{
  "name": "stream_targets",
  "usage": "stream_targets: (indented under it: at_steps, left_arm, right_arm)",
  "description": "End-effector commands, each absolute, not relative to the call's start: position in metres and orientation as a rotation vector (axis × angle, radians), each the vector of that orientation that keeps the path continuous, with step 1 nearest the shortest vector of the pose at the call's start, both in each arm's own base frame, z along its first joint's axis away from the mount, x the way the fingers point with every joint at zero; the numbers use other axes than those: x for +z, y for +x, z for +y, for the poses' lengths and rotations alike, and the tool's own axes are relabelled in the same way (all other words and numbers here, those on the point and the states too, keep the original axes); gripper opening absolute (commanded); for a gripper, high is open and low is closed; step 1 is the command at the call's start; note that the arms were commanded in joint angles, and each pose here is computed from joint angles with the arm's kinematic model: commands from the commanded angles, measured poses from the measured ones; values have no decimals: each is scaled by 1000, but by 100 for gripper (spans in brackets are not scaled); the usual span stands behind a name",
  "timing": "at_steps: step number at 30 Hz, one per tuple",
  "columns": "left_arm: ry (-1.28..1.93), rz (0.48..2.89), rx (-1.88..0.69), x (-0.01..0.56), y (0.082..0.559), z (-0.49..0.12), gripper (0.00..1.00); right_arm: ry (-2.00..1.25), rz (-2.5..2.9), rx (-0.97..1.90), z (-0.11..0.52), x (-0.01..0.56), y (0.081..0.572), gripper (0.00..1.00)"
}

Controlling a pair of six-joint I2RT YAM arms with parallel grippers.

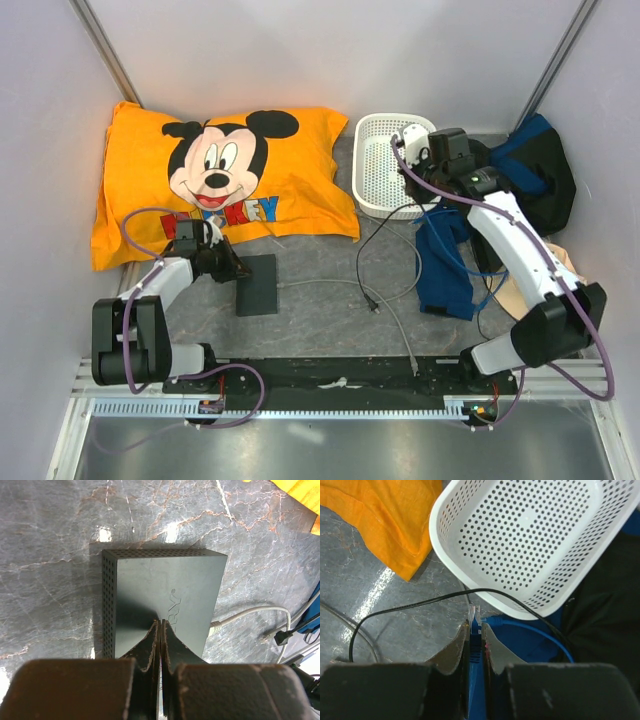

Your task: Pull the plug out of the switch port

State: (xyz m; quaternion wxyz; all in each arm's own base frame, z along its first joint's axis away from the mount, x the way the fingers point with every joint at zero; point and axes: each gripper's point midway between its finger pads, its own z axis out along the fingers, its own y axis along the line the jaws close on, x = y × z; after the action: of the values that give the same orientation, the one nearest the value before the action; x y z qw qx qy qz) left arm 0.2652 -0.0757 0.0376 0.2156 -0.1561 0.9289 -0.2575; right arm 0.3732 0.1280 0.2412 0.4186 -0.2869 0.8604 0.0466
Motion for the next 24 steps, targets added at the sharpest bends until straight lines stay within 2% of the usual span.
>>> stream_targets:
  at_steps: [1,11,12,13,14,16,18,20,21,24]
  left_arm:
    - [-432,2635,-607,20,249,-63,2]
    - [-421,2616,-606,23,250,-63,2]
    - [-423,2613,-604,24,250,-63,2]
    - [-419,2612,-606,24,250,-63,2]
    - [-421,2610,-605,24,250,-63,2]
    - [-421,2610,-603,24,250,-63,2]
    - [-421,2610,-605,23,250,-63,2]
    - [-425,2614,-603,22,250,-62,2]
    - [-426,2617,-603,22,250,-62,2]
    - [-427,2618,-605,21,250,-63,2]
  right_arm:
    - [-611,2185,188,141,222,409,0]
    - [-474,2272,89,127,189,462,1]
    - [-472,2279,90,127,186,463,3]
    - [-476,2280,96,128,185,463,19]
    - [-480,2282,103,129,184,463,25]
    - [-486,2283,126,133,183,461,33]
    - [-481,2286,143,135,183,460,36]
    - [-474,2286,145,134,183,460,46]
    - [-472,2281,153,136,186,459,59]
    - [-480,2232,245,148,208,456,72]
